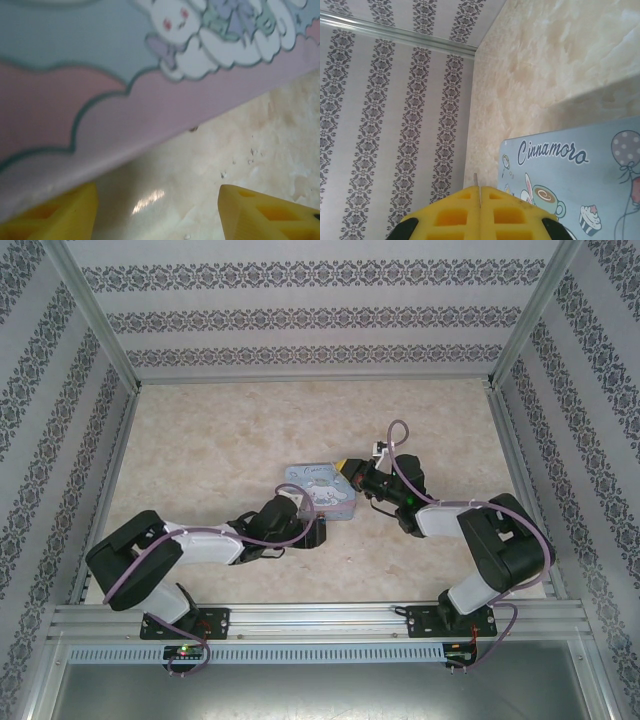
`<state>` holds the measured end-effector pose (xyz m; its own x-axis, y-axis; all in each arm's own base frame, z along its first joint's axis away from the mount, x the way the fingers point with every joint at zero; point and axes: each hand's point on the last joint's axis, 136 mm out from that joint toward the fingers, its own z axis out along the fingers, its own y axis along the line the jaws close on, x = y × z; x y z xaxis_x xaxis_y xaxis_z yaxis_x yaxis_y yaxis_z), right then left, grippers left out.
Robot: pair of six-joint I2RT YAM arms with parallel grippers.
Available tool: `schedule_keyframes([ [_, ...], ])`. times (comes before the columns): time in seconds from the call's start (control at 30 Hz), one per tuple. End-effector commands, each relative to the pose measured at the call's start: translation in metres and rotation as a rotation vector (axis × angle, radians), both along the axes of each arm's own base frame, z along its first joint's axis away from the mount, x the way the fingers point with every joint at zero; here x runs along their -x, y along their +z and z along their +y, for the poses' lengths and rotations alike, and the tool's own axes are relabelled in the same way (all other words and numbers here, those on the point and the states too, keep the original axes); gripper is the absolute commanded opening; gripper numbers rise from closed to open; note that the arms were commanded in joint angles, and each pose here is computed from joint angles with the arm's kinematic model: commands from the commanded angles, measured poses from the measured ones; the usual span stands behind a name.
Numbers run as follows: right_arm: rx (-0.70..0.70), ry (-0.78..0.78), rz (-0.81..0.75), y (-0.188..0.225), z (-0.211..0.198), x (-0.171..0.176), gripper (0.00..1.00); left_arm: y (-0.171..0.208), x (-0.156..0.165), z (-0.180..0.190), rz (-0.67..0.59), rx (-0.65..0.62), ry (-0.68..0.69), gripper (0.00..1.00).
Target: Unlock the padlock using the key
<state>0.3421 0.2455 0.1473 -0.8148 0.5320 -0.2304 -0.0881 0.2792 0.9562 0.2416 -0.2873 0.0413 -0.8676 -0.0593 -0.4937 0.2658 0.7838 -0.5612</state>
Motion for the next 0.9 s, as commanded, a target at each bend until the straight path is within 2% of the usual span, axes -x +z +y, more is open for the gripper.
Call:
schedule_keyframes([
  [0.0, -0.022, 0.03, -0.038, 0.011, 0.01, -0.003, 0.0, 0.016, -0.016, -0.011, -0.122, 0.006, -0.011, 0.65],
  [0.43, -0.025, 0.032, -0.025, 0.001, 0.013, -0.006, 0.0, 0.004, -0.032, -0.015, -0.258, -0.046, -0.02, 0.63],
  [0.87, -0.018, 0.027, -0.01, -0.006, 0.014, -0.008, 0.0, -0.013, -0.037, -0.034, -0.299, -0.03, -0.044, 0.59],
])
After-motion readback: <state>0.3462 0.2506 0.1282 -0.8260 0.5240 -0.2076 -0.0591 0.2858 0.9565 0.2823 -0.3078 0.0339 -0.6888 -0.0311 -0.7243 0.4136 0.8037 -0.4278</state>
